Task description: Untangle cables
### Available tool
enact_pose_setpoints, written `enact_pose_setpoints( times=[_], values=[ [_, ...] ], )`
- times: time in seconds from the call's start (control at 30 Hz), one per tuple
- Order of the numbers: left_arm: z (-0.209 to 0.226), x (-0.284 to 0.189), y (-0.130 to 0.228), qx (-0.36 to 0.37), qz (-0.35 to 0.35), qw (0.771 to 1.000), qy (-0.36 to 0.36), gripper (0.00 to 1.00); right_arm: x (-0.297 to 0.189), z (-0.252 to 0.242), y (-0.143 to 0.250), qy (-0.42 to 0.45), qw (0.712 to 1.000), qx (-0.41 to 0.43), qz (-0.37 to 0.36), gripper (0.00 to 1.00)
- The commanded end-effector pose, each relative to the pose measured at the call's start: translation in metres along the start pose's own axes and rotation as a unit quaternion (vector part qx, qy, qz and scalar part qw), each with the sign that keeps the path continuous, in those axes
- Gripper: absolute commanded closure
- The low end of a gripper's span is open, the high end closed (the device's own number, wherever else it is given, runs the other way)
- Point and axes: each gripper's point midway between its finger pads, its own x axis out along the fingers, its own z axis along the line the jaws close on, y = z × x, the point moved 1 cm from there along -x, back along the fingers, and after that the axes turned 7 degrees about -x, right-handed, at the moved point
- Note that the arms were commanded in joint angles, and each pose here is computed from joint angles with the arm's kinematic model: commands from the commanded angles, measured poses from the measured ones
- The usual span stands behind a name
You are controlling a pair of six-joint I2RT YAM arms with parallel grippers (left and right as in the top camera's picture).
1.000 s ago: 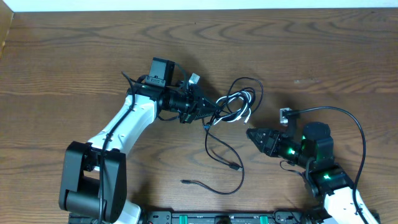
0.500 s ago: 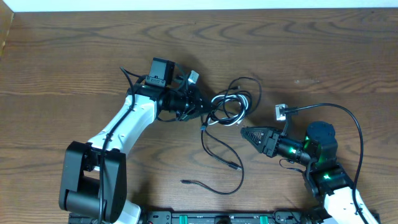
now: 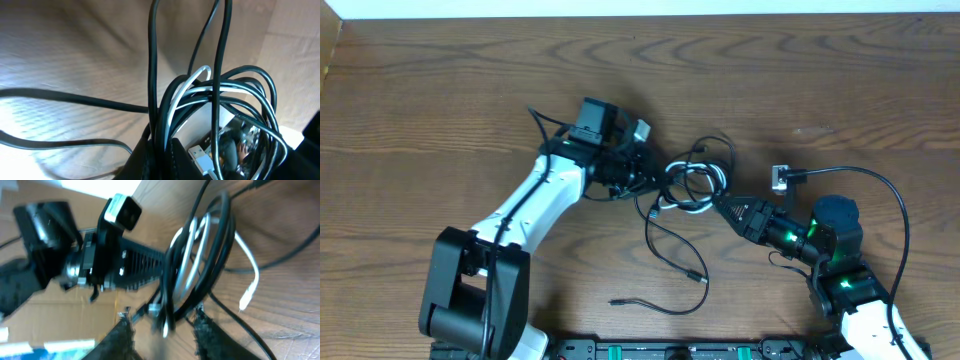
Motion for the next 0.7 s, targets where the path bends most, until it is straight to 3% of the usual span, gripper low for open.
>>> enact_pose_setpoints(
  times=[0.0,0.2,0.37,0.67],
  values=[
    [-0.014,0.001,0.004,0.033,0.003,0.999,0.008,0.92,0.001,-0.012,-0.007,0.033,0.999,0.016,-0.025,0.76],
    [-0.017,0.004,0.007,0.039,0.007,0.999,0.008,0.92,0.003,-0.050,0.003,0.110,0.989,0.096,-0.020,0.98],
    [-0.031,0.001,0.006,0.062,0.005,0.997,0.038,0.92,0.005,-0.081,0.022,0.169,0.978,0.124,0.012,0.98],
    [-0.090,-0.026,0.007,0.165,0.016,0.969,0.182,0.92,0.006,-0.117,0.040,0.233,0.965,0.110,0.049,0.98]
  ],
)
